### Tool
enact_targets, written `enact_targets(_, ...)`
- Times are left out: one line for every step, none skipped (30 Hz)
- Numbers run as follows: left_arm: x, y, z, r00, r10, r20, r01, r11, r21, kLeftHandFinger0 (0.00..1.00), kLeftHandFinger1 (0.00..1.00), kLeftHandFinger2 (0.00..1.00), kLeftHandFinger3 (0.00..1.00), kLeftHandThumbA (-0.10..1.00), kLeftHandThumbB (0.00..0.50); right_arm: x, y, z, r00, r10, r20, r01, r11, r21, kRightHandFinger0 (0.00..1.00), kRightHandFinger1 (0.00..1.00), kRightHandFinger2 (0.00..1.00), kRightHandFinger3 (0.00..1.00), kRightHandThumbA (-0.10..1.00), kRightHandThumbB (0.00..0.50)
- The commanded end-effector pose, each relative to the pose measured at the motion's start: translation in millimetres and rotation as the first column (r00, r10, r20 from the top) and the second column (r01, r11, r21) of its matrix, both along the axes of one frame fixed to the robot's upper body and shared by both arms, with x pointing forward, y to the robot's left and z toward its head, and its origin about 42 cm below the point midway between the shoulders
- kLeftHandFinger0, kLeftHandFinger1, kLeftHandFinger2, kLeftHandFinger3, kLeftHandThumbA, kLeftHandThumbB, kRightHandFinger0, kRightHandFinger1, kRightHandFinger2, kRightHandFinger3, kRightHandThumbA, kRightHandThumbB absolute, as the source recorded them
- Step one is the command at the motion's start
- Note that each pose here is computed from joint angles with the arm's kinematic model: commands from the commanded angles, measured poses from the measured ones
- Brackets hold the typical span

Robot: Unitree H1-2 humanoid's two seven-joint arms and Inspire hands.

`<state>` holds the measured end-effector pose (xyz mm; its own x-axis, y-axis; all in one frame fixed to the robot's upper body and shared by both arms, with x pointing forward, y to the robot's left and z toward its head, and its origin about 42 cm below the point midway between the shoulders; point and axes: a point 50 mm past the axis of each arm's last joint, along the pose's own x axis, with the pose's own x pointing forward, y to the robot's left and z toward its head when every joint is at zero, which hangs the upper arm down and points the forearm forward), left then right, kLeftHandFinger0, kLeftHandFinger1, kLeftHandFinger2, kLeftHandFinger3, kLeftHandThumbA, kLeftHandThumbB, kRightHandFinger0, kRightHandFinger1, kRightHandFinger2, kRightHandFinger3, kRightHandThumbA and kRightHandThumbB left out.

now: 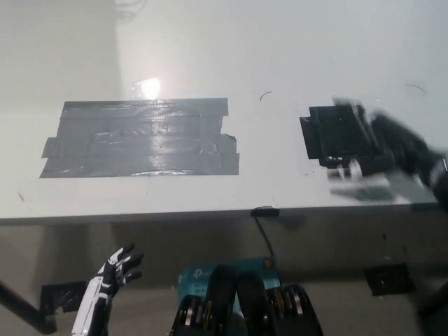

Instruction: A stapler is kept on the black spot marked on the desk infront of the robot. The robot picks up the stapler using its right hand and passes it to a person

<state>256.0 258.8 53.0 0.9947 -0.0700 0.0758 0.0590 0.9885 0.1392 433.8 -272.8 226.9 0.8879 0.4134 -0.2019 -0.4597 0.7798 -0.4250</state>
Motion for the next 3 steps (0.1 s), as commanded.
enact_targets(-38.9,-9.0,-12.2,0.998,-0.058,-0.020,0.059,0.998,0.011,0.85,0.86,0.80,0.87,1.00,0.500,-284.3,23.3,102.2,0.552,0.271,0.789,-0.654,0.727,0.208,1.00,1.00,1.00,1.00,1.00,0.460)
enact_targets(-38.5,-8.7,-12.2,0.998,-0.059,-0.020,0.059,0.998,0.009,0.85,0.86,0.80,0.87,1.00,0.500,-289.1,27.8,96.6,0.561,0.254,0.788,-0.663,0.708,0.244,1.00,1.00,1.00,1.00,1.00,0.452)
enact_targets(-37.2,-8.2,-11.7,0.998,-0.058,-0.018,0.058,0.998,0.009,0.85,0.86,0.80,0.87,1.00,0.500,-293.3,34.6,91.0,0.578,0.234,0.782,-0.679,0.669,0.302,1.00,1.00,1.00,1.00,1.00,0.443)
